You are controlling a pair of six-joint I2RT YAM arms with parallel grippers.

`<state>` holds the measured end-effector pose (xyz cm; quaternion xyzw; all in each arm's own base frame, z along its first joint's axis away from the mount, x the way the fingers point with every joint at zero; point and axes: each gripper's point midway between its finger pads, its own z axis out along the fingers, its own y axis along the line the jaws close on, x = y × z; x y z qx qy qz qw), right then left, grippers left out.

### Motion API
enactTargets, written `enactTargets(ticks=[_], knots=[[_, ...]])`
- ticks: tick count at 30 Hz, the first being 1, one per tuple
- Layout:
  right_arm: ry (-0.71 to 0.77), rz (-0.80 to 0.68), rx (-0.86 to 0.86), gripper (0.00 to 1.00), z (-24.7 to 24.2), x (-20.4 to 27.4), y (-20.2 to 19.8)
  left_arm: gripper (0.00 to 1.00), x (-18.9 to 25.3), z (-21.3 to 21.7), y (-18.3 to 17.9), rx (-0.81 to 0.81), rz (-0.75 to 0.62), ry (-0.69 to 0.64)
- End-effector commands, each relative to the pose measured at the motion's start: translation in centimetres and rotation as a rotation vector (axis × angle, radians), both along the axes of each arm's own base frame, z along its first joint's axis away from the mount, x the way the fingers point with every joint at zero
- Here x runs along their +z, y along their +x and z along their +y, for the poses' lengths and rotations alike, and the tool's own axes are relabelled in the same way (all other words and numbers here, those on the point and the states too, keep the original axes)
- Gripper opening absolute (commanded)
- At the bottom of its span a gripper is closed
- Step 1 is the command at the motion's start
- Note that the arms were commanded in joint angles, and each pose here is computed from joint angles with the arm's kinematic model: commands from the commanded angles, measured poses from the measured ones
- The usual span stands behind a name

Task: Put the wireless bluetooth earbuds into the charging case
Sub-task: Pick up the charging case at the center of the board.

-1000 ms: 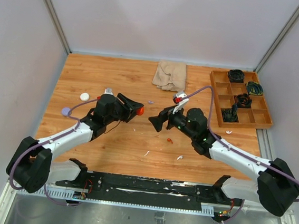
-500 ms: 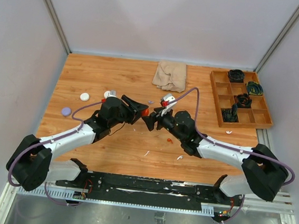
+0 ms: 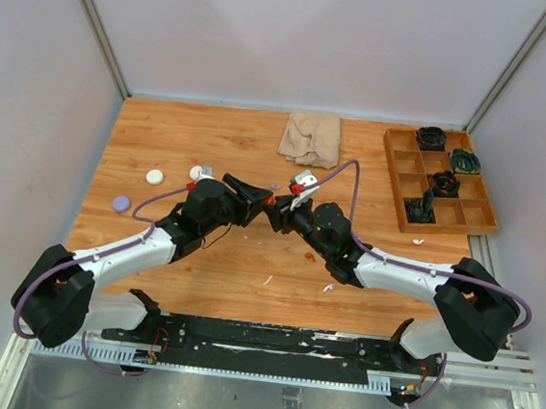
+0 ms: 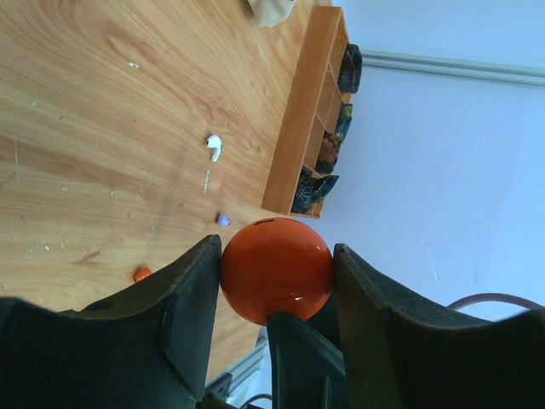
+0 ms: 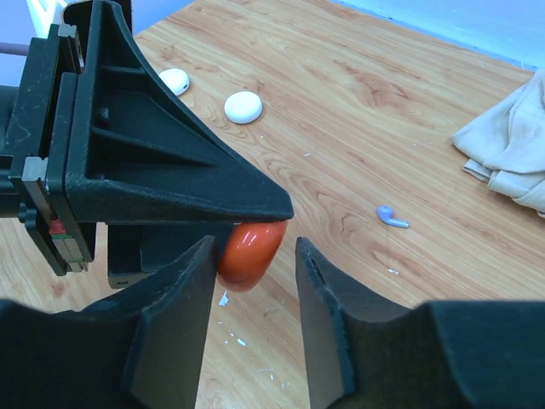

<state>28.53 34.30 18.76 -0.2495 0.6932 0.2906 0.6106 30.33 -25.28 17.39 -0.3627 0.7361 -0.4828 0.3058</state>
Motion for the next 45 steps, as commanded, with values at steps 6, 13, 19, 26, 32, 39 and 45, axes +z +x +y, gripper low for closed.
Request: enactTargets(ticks=[6, 13, 19, 26, 32, 39, 45], knots=[[0.059, -0.01, -0.032, 0.32, 0.6, 1.9, 0.4, 0.51, 2.1, 0.0, 0.1, 0.029, -0.082, -0.012], [0.063, -0.006, -0.021, 0.08, 0.5, 2.4, 0.3, 0.62, 2.8, -0.3, -0.2, 0.008, -0.133, 0.0], [0.036, -0.018, 0.048, 0.01, 0.4, 3.4, -0.4, 0.82, 2.6, -0.2, -0.5, -0.024, -0.202, 0.03], [-0.064, -0.028, 0.16, 0.01, -1.7, 4.7, -1.0, 0.85, 3.3, 0.8, -1.1, -0.105, -0.44, 0.267], [-0.224, -0.038, 0.244, 0.01, -4.5, 6.2, -1.8, 0.86, 3.6, 1.3, -2.3, -0.213, -0.677, 0.489], [-0.362, -0.007, 0.374, 0.01, -5.8, 7.4, -4.0, 0.88, 5.3, -0.9, -4.9, -0.452, -0.994, 0.604], [-0.453, 0.077, 0.528, 0.01, -6.1, 7.8, -6.6, 0.88, 6.1, -2.7, -6.6, -0.613, -1.169, 0.626]])
